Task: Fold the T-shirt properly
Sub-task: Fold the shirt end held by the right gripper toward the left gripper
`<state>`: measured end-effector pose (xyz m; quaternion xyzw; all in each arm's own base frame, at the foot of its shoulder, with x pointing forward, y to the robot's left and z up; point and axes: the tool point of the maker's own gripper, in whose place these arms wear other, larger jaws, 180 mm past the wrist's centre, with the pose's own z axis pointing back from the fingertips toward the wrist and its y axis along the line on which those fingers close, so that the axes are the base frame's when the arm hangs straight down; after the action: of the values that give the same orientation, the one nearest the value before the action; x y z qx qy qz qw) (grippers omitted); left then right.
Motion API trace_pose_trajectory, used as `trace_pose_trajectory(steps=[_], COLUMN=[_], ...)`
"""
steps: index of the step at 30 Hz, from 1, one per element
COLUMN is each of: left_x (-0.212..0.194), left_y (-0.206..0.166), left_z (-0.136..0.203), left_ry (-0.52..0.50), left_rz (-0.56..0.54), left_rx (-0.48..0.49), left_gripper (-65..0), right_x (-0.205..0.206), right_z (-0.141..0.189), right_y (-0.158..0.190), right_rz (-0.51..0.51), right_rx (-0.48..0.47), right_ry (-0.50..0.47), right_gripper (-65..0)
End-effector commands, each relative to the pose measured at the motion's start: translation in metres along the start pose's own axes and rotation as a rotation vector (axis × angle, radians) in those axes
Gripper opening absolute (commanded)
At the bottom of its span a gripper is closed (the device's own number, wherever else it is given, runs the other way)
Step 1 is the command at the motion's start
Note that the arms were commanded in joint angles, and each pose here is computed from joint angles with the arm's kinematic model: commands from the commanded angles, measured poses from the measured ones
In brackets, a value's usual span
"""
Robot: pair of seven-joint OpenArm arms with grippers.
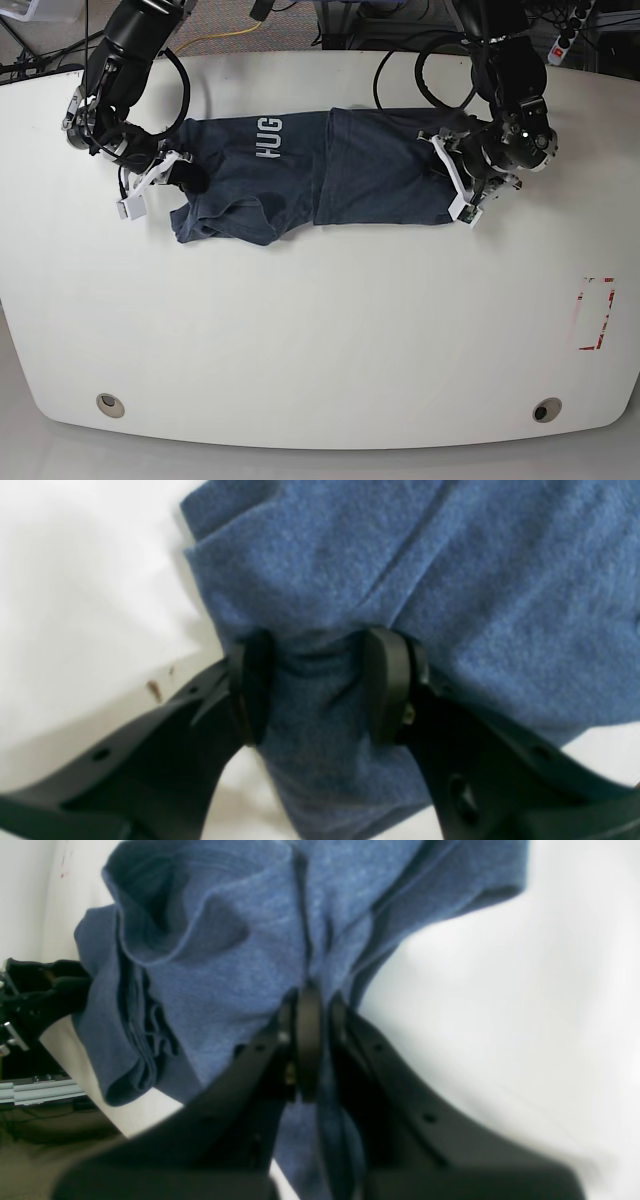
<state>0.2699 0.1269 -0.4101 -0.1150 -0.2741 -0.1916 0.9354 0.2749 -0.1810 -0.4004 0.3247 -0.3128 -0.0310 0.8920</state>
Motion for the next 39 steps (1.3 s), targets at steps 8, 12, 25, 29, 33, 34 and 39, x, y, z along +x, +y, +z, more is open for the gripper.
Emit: trace_pose_trajectory(steps=[8, 12, 25, 29, 33, 34, 39], left_x=[-0.010, -0.010, -0.010, -0.010, -0.010, -0.010, -0.009], left_y=[0.002, 0.002, 0.002, 0.002, 0.002, 0.002, 0.003], left_z=[-0.006, -0.006, -0.005, -0.005, -0.005, -0.005, -0.005], left_ry=[0.035, 0.035, 0.035, 0.037, 0.037, 0.037, 0.035], left_rz=[0.007, 0.007, 0.006, 0.006, 0.006, 0.006, 0.006], left_rx=[-0.010, -0.010, -0.008, -0.008, -0.008, -0.008, -0.008], left_gripper=[-38.2, -38.2, -38.2, -38.2, -38.2, -38.2, -38.2], right_x=[0.038, 0.040, 0.032, 0.021, 0.014, 0.013, 0.006], right_z=[0.021, 0.023, 0.023, 0.021, 0.018, 0.018, 0.019], right_y=[0.017, 0.018, 0.005, -0.007, -0.009, -0.009, -0.009], right_rz=[0.138, 0.151, 0.171, 0.177, 0.173, 0.172, 0.165], right_rx=[-0.020, -0.026, -0.102, -0.167, -0.187, -0.187, -0.187], right_ry=[-0.092, -0.097, -0.043, 0.013, 0.037, 0.038, 0.052], right_gripper=[-65.0, -65.0, -65.0, -65.0, -65.0, -65.0, -65.0])
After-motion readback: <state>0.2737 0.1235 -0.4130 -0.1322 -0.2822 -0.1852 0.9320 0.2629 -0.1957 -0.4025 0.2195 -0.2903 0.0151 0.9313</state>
